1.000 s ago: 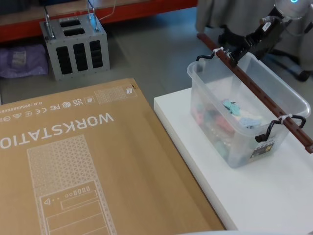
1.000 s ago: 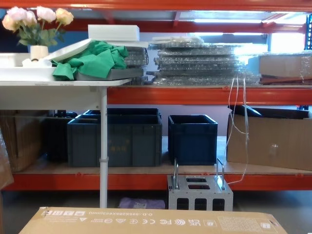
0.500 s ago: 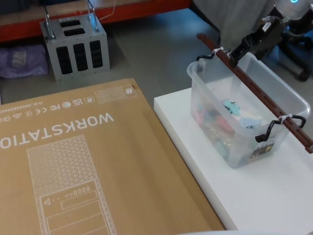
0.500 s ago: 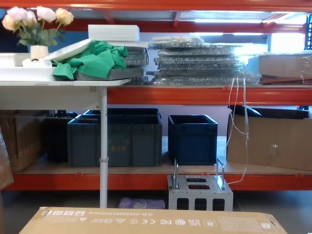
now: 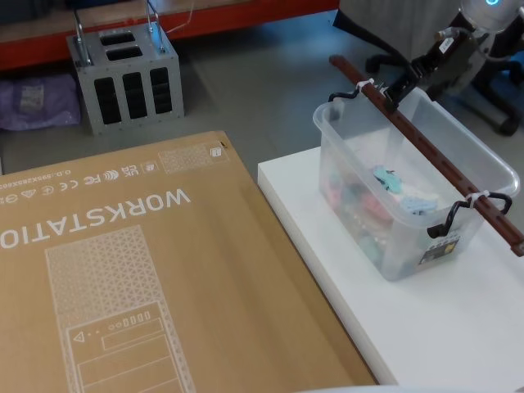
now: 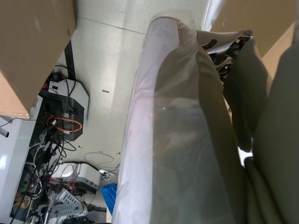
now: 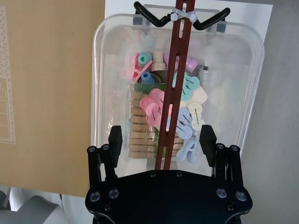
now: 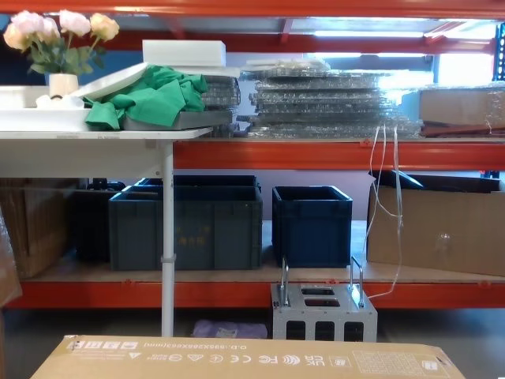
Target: Use one hand to grasp the basket and place it at the designated location.
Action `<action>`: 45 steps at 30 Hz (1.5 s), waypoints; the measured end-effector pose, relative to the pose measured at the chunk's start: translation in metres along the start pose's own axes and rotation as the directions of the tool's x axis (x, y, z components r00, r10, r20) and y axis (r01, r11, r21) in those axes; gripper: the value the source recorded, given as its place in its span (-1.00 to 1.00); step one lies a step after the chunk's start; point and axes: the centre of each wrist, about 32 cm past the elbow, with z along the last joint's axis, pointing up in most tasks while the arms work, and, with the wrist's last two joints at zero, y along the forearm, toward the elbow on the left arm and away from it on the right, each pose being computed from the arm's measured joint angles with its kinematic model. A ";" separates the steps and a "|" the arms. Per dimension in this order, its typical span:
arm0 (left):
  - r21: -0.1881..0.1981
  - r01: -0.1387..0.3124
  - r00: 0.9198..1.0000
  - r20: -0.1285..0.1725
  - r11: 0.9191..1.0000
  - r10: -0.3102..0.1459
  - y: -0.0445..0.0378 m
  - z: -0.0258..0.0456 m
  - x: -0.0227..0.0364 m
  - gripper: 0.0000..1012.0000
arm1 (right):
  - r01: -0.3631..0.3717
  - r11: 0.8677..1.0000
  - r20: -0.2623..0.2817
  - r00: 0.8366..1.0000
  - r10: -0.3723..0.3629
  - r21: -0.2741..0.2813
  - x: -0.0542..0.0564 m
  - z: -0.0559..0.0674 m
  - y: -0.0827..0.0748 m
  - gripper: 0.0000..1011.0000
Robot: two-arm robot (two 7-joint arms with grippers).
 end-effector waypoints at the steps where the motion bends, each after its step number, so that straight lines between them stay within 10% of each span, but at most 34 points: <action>1: 0.000 0.000 1.000 0.000 1.000 0.000 0.0000 0.0000 0.0000 -1.00 | 0.000 1.000 0.000 1.000 0.000 0.000 0.000 0.000 0.000 0.98; 45: 0.000 0.000 1.000 0.000 1.000 0.000 0.0000 0.0000 0.0000 -1.00 | 0.000 1.000 0.000 1.000 0.000 0.000 0.000 0.000 0.000 0.98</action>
